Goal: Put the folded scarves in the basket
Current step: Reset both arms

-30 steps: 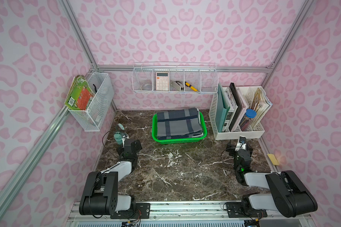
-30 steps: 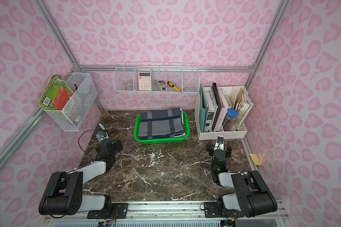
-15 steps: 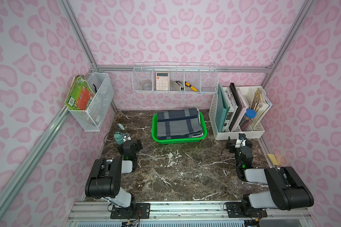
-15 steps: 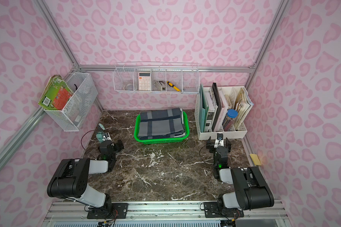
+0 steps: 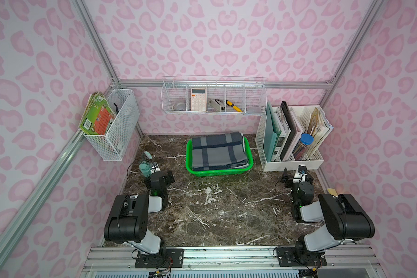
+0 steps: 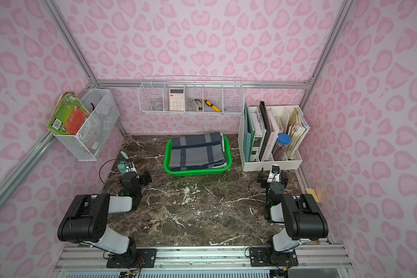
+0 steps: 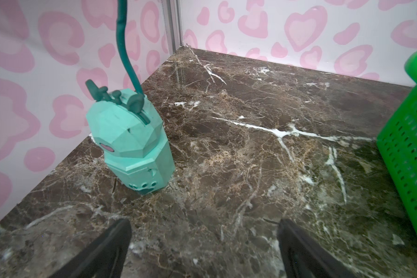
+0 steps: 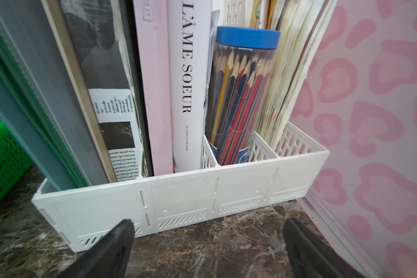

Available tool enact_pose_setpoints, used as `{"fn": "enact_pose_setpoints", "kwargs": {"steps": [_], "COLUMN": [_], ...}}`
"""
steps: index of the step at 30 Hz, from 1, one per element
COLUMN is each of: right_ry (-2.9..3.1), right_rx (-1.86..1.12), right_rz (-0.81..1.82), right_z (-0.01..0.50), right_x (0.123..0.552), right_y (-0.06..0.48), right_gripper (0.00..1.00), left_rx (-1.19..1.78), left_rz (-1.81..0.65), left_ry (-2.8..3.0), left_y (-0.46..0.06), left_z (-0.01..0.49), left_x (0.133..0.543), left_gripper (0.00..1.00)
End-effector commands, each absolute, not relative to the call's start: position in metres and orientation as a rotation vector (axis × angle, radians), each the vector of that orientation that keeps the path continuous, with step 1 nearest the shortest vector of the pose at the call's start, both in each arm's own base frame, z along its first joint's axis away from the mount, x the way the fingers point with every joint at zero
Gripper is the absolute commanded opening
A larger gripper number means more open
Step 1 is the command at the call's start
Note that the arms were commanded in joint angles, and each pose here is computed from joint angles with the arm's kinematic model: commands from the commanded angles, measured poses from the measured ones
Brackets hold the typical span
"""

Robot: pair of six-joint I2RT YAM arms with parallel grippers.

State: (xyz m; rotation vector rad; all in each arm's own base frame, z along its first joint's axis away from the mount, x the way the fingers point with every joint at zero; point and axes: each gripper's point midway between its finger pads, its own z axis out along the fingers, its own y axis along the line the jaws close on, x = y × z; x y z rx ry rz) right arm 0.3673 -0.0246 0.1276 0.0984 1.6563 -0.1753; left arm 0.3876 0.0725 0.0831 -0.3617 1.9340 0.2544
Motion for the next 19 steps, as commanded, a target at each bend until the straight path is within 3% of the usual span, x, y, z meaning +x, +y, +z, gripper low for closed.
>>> {"fn": "enact_pose_setpoints", "kwargs": {"steps": [1,19], "right_ry": [1.627,1.619], "right_rx": [0.103,0.076], "right_rz": [-0.155,-0.176], "right_z": [0.1346,0.136], "right_x": [0.3674,0.3672], "right_y": [-0.0223,-0.0159], "right_gripper": [0.99,0.99], "left_rx": [-0.353,-0.351], "left_rz": [0.247,0.246], "left_ry": [1.907,1.904], "left_y": [0.0719,0.0717], "left_z": [0.0902,0.0907], "left_x": [0.3913,0.3916], "left_gripper": [0.99,0.99]}}
